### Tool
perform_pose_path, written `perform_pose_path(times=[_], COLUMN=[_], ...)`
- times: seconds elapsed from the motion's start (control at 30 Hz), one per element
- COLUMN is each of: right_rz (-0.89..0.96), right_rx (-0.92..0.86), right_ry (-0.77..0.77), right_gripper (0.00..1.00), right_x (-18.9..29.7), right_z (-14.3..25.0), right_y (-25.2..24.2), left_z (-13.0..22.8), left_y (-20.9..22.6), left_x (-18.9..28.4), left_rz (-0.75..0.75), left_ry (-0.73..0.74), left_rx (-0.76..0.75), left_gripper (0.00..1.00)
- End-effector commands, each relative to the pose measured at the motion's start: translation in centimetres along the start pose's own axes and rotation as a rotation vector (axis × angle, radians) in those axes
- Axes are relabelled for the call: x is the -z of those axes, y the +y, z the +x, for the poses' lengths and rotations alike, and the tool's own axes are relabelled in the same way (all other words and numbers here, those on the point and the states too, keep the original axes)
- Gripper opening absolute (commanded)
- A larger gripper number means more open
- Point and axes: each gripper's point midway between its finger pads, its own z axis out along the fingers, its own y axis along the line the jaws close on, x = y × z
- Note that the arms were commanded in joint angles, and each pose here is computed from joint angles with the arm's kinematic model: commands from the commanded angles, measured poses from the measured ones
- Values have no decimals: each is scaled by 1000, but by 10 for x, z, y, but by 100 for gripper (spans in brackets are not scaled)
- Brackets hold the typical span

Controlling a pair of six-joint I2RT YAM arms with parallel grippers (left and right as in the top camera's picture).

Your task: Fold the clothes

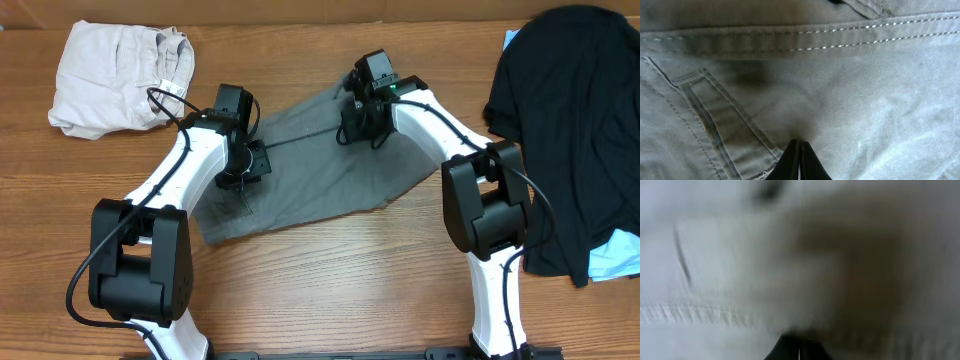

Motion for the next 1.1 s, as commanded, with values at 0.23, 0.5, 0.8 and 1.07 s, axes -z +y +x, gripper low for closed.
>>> perform_pose_path(times=[0.23, 0.5, 0.8, 1.07], right_rz=[62, 18, 16, 27], right_rx=[44, -63, -218, -248], right_ry=[-432, -360, -2, 224], right_gripper=[4, 7, 74, 72], right_x=[25, 99, 175, 120], right_z=[-106, -128, -48, 12], right_y=[-6, -21, -49, -54], left_z=[3, -14, -60, -71], left_y=[3, 0, -19, -46], left_x=[-5, 3, 71, 102], left_rz=[-13, 5, 59, 175], left_ry=[14, -31, -122, -144], left_rx=[17, -28, -25, -41], left_gripper=[4, 4, 74, 86])
